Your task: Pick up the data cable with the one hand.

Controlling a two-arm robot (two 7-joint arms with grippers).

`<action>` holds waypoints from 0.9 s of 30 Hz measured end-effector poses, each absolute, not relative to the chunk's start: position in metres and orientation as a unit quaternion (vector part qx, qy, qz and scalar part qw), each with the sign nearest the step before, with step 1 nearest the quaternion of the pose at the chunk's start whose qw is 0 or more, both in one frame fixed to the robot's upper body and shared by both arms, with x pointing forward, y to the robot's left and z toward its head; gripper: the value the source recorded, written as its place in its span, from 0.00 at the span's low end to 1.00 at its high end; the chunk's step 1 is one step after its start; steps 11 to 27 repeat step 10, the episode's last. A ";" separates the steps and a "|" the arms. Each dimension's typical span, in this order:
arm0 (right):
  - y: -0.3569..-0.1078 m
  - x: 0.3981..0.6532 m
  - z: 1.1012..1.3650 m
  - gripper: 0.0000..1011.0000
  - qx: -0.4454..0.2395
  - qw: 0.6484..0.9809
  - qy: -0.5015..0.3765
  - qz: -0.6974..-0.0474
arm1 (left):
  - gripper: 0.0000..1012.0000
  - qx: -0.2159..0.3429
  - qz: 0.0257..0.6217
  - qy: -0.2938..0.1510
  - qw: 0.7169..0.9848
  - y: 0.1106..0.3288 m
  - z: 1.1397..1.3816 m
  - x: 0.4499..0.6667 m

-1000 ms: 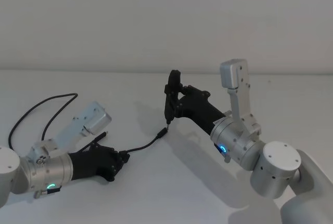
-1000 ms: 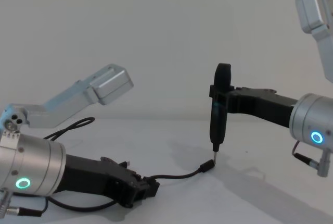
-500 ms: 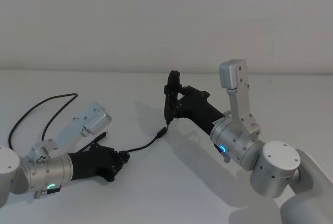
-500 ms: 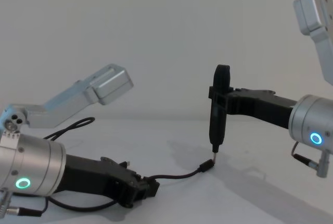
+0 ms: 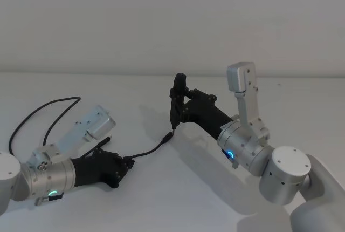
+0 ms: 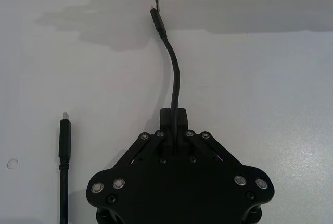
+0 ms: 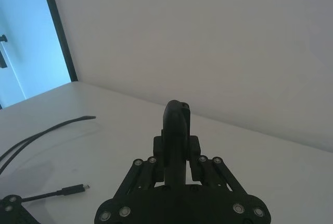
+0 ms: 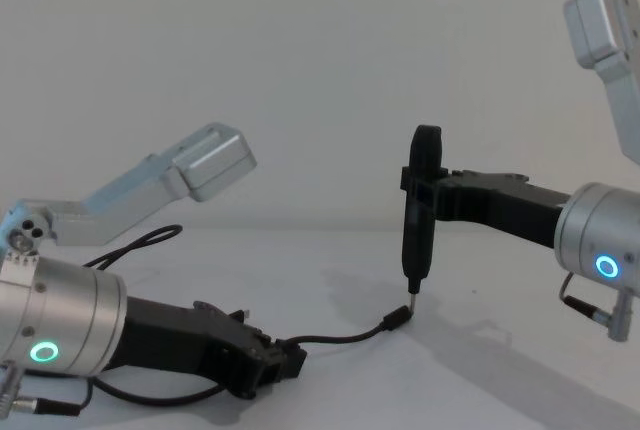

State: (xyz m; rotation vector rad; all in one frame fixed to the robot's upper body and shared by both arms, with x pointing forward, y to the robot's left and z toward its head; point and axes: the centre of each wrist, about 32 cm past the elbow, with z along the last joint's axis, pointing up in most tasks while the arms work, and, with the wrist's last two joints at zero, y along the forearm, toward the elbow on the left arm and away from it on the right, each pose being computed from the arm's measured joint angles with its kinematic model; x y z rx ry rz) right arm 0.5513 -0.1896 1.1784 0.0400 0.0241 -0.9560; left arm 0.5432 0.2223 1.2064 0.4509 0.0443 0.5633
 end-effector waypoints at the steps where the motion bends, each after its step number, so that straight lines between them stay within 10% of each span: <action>1: -0.190 0.551 1.178 0.27 0.019 0.888 0.012 -0.460 | 0.04 0.221 0.276 0.022 0.935 0.222 1.206 0.543; 27: -0.190 0.552 1.179 0.27 0.019 0.888 0.011 -0.460 | 0.04 0.221 0.276 0.022 0.935 0.222 1.206 0.543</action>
